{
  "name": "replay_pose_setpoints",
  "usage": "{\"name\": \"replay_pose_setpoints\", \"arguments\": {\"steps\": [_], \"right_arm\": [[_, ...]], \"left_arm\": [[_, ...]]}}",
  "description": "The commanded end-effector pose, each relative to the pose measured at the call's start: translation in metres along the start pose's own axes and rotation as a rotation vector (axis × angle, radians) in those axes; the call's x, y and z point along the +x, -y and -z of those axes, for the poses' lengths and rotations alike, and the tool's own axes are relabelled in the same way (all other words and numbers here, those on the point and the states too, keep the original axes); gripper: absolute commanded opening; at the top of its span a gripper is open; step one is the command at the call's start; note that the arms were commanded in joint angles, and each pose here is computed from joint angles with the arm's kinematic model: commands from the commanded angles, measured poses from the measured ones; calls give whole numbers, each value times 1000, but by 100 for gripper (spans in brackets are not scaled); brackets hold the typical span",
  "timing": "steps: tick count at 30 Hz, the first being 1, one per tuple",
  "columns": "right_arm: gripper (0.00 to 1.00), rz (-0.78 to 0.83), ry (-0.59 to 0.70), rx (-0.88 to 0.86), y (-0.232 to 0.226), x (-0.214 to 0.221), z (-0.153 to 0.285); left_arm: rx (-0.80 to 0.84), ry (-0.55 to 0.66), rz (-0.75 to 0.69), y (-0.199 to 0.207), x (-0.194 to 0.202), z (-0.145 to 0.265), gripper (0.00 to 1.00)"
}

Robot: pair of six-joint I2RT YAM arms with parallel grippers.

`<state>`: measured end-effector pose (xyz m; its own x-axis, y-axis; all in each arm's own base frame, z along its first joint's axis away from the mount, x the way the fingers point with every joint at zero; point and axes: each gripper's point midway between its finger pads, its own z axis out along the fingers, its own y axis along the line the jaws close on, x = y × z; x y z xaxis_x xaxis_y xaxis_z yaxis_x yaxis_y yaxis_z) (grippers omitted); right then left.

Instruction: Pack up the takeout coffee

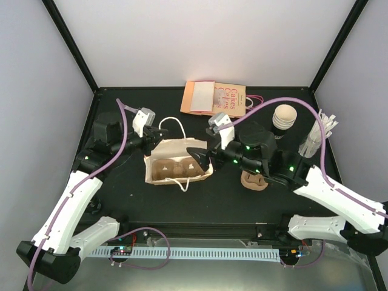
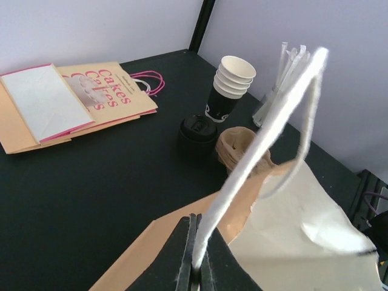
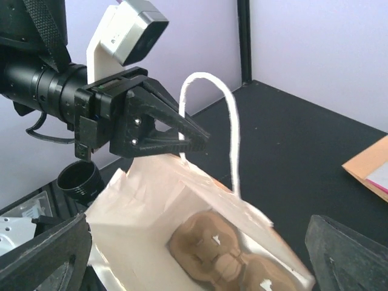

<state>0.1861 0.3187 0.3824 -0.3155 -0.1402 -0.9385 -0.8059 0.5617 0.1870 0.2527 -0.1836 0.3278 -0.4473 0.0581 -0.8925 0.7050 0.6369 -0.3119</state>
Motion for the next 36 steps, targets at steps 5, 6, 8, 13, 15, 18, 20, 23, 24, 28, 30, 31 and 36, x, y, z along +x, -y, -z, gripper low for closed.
{"name": "replay_pose_setpoints", "arguments": {"steps": [5, 6, 8, 13, 15, 18, 20, 23, 24, 28, 30, 31, 36], "right_arm": [[98, -70, -21, 299, 58, 37, 27], [98, -78, -46, 347, 67, 47, 27], [98, -88, -106, 387, 74, 69, 22], [100, -119, -222, 365, 72, 107, 5], [100, -124, -246, 336, 68, 113, 2], [100, -127, -244, 310, 64, 117, 4], [100, -125, -236, 320, 67, 119, 8], [100, -114, -245, 338, 71, 124, 14], [100, -112, -254, 342, 72, 126, 15], [100, -112, -314, 356, 75, 145, 14], [100, -128, -346, 351, 75, 159, 12], [100, -139, -360, 345, 74, 167, 11], [100, -208, -407, 410, 87, 207, 14]], "left_arm": [[-8, 93, -173, 5, -27, 7, 4], [-18, 98, -188, 4, -29, 7, 4], [-37, 111, -211, 1, -34, 7, 4], [-7, 138, -238, 8, -40, 8, 4], [7, 142, -230, 10, -33, 8, 3], [21, 155, -235, 16, -22, 14, 4], [34, 157, -236, 20, -15, 19, 4], [53, 150, -223, 26, -6, 24, 3], [59, 145, -216, 28, -3, 25, 4], [75, 138, -190, 34, 5, 32, 2], [79, 131, -177, 36, 10, 35, 2], [81, 125, -171, 37, 13, 36, 2], [101, 109, -152, 43, 22, 41, 2]]}}
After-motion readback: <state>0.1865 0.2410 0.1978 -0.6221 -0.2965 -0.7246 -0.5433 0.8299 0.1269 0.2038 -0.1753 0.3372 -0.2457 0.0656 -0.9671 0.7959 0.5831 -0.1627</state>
